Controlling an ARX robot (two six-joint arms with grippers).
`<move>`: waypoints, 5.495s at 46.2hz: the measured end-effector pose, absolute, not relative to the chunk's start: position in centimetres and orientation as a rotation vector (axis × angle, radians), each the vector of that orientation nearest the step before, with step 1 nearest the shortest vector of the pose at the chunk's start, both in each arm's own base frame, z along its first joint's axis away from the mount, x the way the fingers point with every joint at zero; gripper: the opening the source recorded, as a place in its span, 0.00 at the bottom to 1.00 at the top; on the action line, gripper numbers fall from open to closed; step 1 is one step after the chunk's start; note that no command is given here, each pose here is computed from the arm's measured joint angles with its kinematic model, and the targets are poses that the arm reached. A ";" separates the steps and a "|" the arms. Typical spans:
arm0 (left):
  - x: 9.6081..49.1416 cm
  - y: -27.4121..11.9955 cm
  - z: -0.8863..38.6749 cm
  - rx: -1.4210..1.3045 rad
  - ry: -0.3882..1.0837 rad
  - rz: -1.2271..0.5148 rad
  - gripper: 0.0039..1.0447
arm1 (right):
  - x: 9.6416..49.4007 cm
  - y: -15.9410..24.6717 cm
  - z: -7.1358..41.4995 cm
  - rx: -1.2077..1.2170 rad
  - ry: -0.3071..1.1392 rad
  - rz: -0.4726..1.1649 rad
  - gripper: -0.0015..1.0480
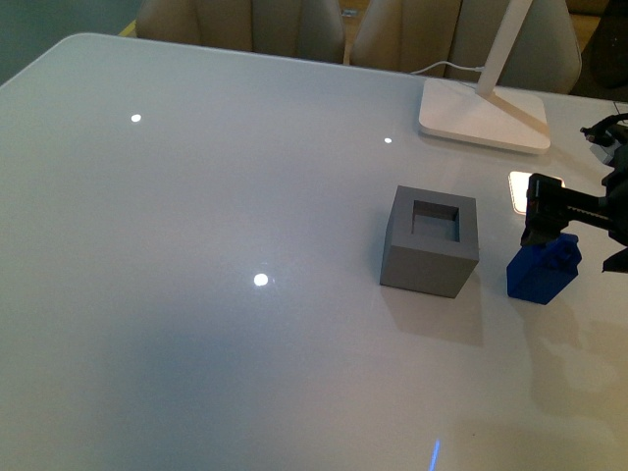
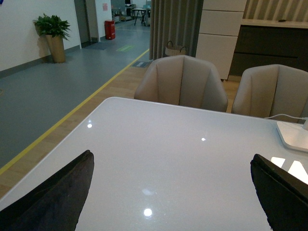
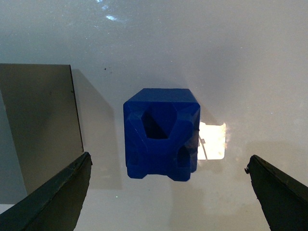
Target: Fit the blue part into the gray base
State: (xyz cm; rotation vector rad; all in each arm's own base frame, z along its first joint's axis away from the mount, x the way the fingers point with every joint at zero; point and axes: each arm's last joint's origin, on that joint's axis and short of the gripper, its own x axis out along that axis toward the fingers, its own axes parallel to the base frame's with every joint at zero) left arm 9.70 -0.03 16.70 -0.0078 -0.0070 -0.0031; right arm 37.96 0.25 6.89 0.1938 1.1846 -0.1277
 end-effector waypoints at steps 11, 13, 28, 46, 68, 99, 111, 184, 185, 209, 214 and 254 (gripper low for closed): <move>9.7 0.0 16.7 -0.008 -0.007 -0.003 0.93 | 38.9 0.3 5.4 0.202 1.209 -0.140 0.91; 9.7 0.0 16.7 -0.008 -0.007 -0.003 0.93 | 39.1 0.3 5.2 0.203 1.214 -0.142 0.91; 9.7 0.0 16.7 -0.008 -0.007 -0.003 0.93 | 40.2 1.0 4.1 0.200 1.233 -0.141 0.79; 9.7 0.0 16.7 -0.008 -0.007 -0.003 0.93 | 39.5 0.9 5.9 0.212 1.212 -0.154 0.44; 9.7 0.0 16.7 -0.008 -0.007 -0.003 0.93 | 38.4 7.7 15.3 0.240 1.074 -0.031 0.43; 9.7 0.0 16.7 -0.008 -0.007 -0.003 0.93 | 40.4 12.0 12.8 0.247 1.135 -0.035 0.43; 9.7 0.0 16.7 -0.008 -0.007 -0.003 0.93 | 40.4 12.0 12.4 0.245 1.143 -0.039 0.43; 9.7 0.0 16.7 -0.008 -0.007 -0.003 0.93 | 33.1 9.6 20.2 0.200 0.705 -0.066 0.91; 9.7 0.0 16.7 -0.008 -0.007 -0.003 0.93 | 32.9 9.4 20.1 0.179 0.655 -0.067 0.89; 9.7 0.0 16.7 -0.008 -0.007 -0.003 0.93 | 22.4 3.0 17.9 0.012 0.016 0.004 0.03; 9.7 0.0 16.7 -0.008 -0.007 -0.003 0.93 | 20.7 2.3 17.7 0.005 0.009 0.008 0.02; 9.7 0.0 16.7 -0.008 -0.007 -0.003 0.93 | 13.6 0.0 16.9 0.006 -0.005 0.001 0.02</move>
